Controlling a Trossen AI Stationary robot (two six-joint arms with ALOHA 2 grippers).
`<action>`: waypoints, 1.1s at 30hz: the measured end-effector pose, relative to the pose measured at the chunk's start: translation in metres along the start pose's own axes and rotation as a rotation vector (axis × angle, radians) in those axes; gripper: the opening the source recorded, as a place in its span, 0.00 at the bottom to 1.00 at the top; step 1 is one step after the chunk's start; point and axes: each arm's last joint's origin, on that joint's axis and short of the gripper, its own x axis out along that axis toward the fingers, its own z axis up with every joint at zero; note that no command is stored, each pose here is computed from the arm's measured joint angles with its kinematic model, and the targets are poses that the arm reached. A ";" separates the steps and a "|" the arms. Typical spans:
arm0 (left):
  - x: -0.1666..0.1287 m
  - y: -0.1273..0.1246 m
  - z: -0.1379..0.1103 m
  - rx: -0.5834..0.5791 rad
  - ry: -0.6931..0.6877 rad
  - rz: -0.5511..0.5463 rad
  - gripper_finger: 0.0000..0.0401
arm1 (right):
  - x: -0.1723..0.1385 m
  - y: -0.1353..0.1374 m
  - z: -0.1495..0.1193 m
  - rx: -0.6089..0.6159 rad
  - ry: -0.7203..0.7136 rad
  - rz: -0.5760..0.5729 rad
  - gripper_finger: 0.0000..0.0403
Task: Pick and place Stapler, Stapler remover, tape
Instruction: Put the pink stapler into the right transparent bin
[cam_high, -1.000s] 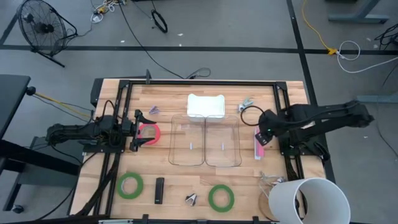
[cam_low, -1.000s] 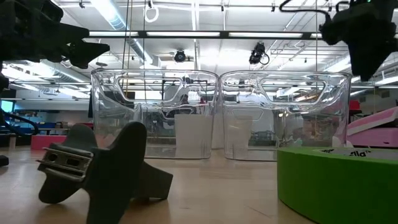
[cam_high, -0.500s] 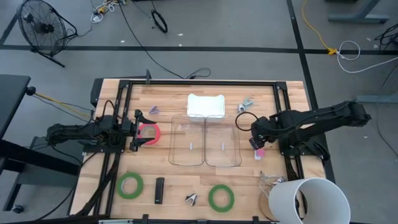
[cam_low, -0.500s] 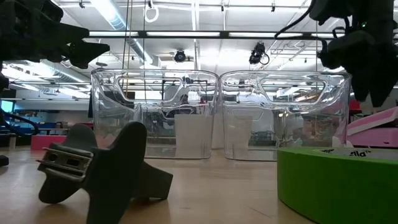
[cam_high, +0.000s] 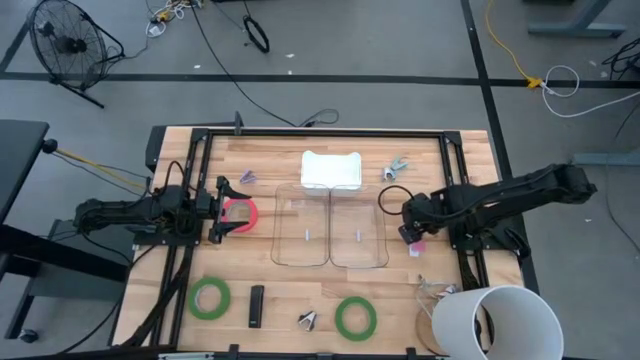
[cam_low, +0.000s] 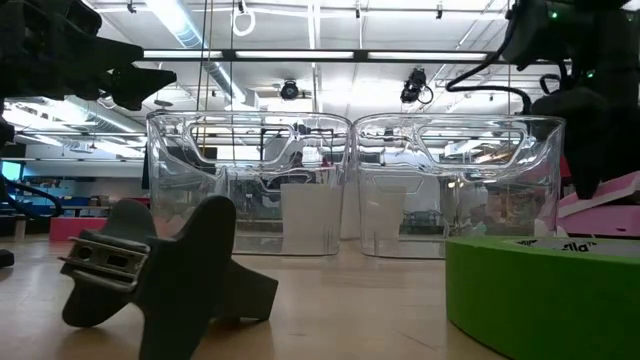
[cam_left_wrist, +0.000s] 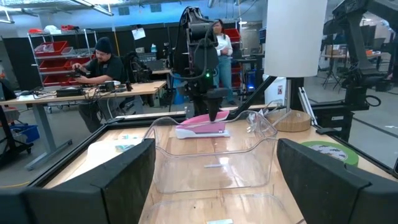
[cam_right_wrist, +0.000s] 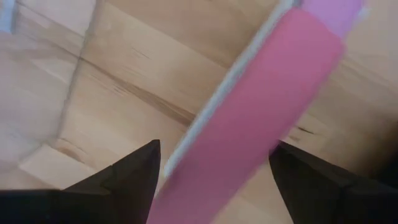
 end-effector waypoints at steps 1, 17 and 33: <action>0.000 0.000 0.000 0.000 0.000 0.000 0.85 | 0.003 0.000 0.000 0.000 -0.003 0.007 0.74; 0.000 0.000 0.000 0.000 0.000 0.000 0.85 | 0.031 -0.017 -0.006 0.061 -0.011 -0.040 0.50; 0.000 0.000 0.001 -0.033 -0.014 -0.001 0.85 | -0.008 -0.002 0.007 -0.049 0.032 -0.002 0.31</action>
